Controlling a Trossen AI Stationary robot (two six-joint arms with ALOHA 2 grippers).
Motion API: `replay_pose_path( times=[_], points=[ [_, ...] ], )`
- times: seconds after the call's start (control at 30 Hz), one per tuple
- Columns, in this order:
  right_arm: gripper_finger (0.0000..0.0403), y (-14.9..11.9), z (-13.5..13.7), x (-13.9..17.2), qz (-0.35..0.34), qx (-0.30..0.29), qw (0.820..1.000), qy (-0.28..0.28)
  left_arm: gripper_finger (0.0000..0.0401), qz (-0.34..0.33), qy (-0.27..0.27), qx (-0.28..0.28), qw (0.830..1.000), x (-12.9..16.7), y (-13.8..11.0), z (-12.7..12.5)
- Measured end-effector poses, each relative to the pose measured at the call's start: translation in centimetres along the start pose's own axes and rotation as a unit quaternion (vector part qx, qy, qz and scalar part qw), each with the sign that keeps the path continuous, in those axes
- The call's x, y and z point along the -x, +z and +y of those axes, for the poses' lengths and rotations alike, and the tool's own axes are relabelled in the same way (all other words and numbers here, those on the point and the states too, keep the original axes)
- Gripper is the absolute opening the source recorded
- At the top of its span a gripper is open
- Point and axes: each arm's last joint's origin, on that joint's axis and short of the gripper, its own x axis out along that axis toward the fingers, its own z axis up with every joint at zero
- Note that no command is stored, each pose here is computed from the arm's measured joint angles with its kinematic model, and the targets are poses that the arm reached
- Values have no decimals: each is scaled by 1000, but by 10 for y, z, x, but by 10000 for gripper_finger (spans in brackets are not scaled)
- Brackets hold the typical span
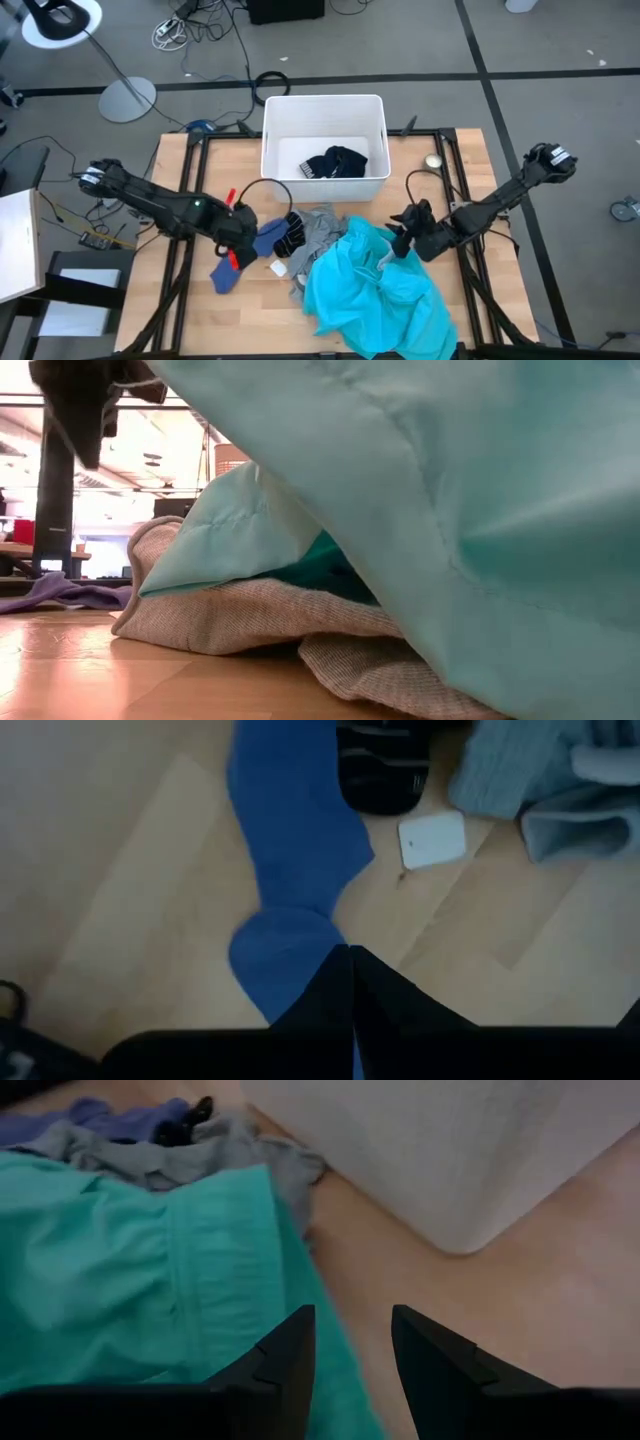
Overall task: Sort clothes
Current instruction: Put the bottom blue sock into the white bin
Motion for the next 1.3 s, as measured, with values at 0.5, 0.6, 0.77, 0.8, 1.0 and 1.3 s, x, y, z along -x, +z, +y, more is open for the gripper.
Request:
replay_pose_path(
  times=[0.5, 0.6, 0.77, 0.8, 1.0, 1.3],
  points=[
    [135, -16, 6, 0, -32, -3, 996, 83, 106, 21, 89, -3, 996, -42, -19, 17],
    [135, -14, 7, 0, -36, -1, 996, 88, 148, 24, 96, -25, 995, -60, -27, 23],
    [135, -14, 8, 0, -37, 1, 995, 89, 183, 61, 52, 29, 996, -89, -40, 29],
    [135, -14, 8, 0, -37, 4, 995, 88, 185, 56, 37, 33, 997, -96, -43, 29],
    [135, -14, 8, 0, -44, 22, 995, 85, 154, 49, 17, 65, 997, -119, -55, 37],
    [135, -13, 9, 0, -49, 30, 995, 87, 5, 85, 47, 40, 994, -87, -45, 25]
  ],
)
